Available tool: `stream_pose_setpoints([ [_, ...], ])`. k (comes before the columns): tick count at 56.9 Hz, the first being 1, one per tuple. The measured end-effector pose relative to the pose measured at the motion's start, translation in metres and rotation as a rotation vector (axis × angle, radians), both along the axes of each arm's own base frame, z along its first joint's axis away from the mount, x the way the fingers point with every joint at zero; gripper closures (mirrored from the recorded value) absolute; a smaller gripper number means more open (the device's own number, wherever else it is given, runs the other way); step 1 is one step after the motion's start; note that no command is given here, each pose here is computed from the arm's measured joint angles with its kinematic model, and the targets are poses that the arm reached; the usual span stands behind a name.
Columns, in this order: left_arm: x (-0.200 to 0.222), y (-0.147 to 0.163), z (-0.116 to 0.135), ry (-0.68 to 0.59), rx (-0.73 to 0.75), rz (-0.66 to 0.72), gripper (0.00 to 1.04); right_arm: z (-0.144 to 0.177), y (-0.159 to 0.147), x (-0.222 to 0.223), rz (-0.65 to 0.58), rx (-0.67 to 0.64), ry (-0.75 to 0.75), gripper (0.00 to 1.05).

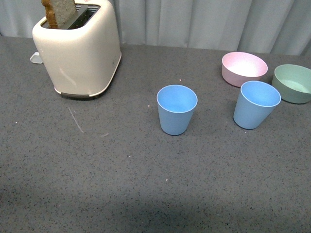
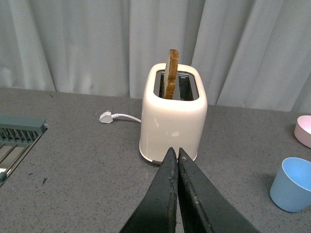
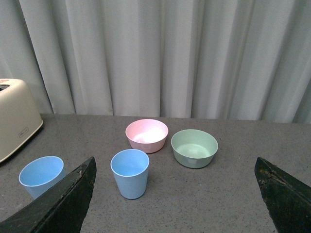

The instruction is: Stack blue cups with both arms

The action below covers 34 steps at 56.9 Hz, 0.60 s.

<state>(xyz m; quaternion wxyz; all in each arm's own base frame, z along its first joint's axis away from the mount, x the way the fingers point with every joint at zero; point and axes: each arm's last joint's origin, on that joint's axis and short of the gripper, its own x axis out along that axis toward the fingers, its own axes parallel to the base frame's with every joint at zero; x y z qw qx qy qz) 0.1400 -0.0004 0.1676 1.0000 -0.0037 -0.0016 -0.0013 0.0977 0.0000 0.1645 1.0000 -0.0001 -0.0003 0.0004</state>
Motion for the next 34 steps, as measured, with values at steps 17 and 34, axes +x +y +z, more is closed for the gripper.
stream_pose_setpoints([
  [17, -0.014, 0.0, 0.005, -0.016, 0.0, 0.0, 1.01, 0.0, 0.0, 0.0, 0.0, 0.0, 0.0, 0.1],
  [34, -0.023, 0.0, 0.006, -0.019, 0.0, 0.0, 1.01, 0.0, 0.0, 0.0, 0.0, 0.0, 0.0, 0.1],
])
